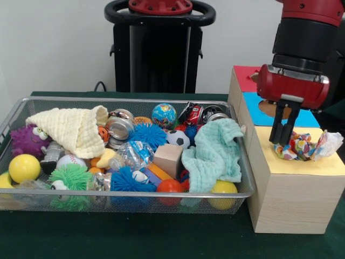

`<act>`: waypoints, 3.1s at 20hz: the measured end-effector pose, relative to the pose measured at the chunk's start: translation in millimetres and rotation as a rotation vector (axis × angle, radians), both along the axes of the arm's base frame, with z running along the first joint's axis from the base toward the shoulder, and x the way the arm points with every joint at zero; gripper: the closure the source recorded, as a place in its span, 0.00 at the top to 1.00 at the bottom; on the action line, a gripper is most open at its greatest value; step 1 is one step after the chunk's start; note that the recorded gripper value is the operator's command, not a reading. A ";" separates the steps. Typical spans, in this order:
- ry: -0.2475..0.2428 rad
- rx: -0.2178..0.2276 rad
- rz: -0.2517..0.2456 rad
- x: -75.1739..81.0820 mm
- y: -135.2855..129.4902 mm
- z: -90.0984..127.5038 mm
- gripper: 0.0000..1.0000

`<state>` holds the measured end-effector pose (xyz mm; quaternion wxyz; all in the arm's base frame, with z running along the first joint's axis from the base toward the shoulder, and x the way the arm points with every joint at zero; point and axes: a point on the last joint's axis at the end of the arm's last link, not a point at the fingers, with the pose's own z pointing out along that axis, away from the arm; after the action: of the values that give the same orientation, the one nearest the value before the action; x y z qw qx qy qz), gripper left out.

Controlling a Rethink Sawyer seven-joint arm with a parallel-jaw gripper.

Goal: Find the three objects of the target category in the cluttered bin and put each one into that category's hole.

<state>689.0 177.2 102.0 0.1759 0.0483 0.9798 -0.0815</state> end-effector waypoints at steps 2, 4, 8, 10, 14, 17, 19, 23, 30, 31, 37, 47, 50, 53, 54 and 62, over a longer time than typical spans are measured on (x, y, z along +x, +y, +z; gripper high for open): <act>0.000 0.000 0.002 -0.3 1.3 0.0 0.00; 0.000 0.000 0.005 -0.8 3.1 0.0 0.00; 0.000 0.000 0.010 -1.7 6.6 0.0 0.00; 0.000 0.000 0.011 -2.1 7.9 0.0 0.00; 0.000 0.000 0.016 -2.9 10.8 0.0 0.00; 0.000 0.000 0.019 -3.4 12.8 0.0 0.00; 0.000 0.000 0.021 -3.8 14.1 0.0 0.00; 0.000 0.000 0.021 -3.9 14.6 0.0 0.00; 0.001 0.000 0.021 -4.3 14.6 -0.3 0.00; 0.001 0.000 0.021 -4.4 14.5 -0.4 0.00; 0.005 0.000 0.021 -6.3 14.9 -1.5 0.00; 0.008 0.000 0.022 -8.4 16.0 -2.7 0.00; 0.009 0.000 0.022 -8.5 16.3 -2.7 0.00; 0.009 -0.001 0.024 -8.8 17.4 -2.7 0.00; 0.009 -0.001 0.025 -9.0 17.9 -2.8 0.00; 0.012 -0.001 0.034 -11.8 25.3 -4.9 0.00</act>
<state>677.2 202.5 97.1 0.1716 0.0309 0.9815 -0.0791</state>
